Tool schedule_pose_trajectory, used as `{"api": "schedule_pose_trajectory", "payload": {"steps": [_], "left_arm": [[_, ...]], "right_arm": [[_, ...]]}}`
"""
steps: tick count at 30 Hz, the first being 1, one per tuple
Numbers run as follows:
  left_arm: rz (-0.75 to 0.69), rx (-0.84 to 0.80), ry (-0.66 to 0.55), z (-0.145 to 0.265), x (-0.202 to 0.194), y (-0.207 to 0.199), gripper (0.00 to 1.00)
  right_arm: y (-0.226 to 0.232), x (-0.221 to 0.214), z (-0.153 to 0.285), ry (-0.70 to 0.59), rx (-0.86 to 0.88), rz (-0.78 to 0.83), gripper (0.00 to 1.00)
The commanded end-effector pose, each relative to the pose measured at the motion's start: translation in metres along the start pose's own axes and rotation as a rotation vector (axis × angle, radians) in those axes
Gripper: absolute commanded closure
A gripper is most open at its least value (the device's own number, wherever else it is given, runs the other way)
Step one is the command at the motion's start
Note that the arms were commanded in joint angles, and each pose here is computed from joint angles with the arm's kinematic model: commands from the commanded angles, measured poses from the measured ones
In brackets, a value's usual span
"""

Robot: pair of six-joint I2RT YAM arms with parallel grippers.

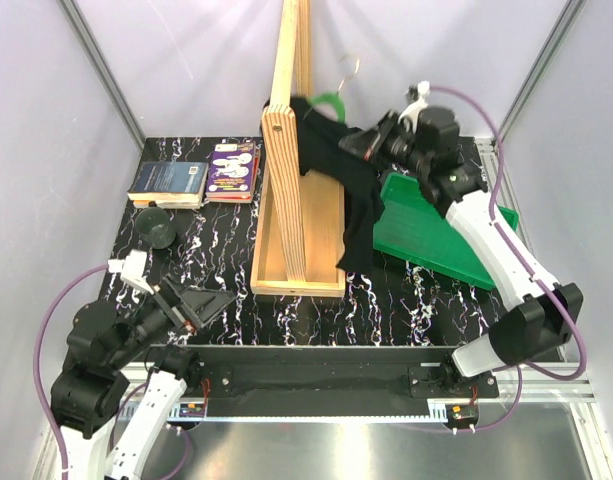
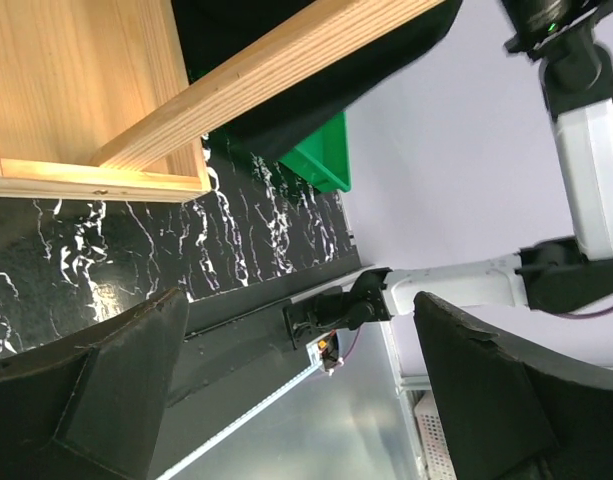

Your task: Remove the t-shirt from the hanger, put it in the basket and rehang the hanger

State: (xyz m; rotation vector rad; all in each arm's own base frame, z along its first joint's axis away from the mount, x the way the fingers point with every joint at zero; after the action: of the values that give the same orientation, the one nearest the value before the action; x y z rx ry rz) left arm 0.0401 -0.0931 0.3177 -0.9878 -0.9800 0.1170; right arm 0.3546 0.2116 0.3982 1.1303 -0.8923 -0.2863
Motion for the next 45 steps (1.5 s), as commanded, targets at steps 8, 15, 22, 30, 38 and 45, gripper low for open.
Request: {"api": "schedule_pose_trajectory", "payload": {"steps": [8,15,22,30,38,45], "left_arm": [[-0.091,0.027,-0.117,-0.042,0.044,0.001,0.15],[-0.134,-0.007,-0.146,-0.079,0.079,-0.009,0.15],[-0.349,0.044,-0.191,-0.11,0.132,-0.022,0.24],[-0.445,0.085,-0.011,-0.169,0.149,-0.003,0.38],[-0.534,0.172,-0.017,-0.199,0.156,0.016,0.4],[-0.547,0.149,0.024,-0.227,0.151,0.029,0.44]], "right_arm": [[-0.007,-0.105,0.002,0.315,0.229,0.207,1.0],[-0.021,-0.144,0.0,0.429,0.199,0.28,1.0],[-0.013,-0.154,0.012,0.486,0.235,0.321,1.0],[-0.017,-0.162,0.017,0.517,0.211,0.328,1.0],[-0.011,-0.173,0.015,0.549,0.228,0.319,1.0],[-0.003,-0.182,0.015,0.569,0.239,0.313,1.0]]}}
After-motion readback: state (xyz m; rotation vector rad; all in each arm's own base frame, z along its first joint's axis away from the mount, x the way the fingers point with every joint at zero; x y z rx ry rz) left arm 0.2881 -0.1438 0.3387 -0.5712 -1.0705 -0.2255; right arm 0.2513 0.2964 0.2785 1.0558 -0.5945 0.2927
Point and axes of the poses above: each gripper's point midway between its finger pads, its own z axis back along the fingers, its own y axis along the line the jaws close on, x = y × z, the point moved 6 cm from there along z, back along the fingers, and after that the axes turned 8 degrees about -z, right-handed, at the moved point
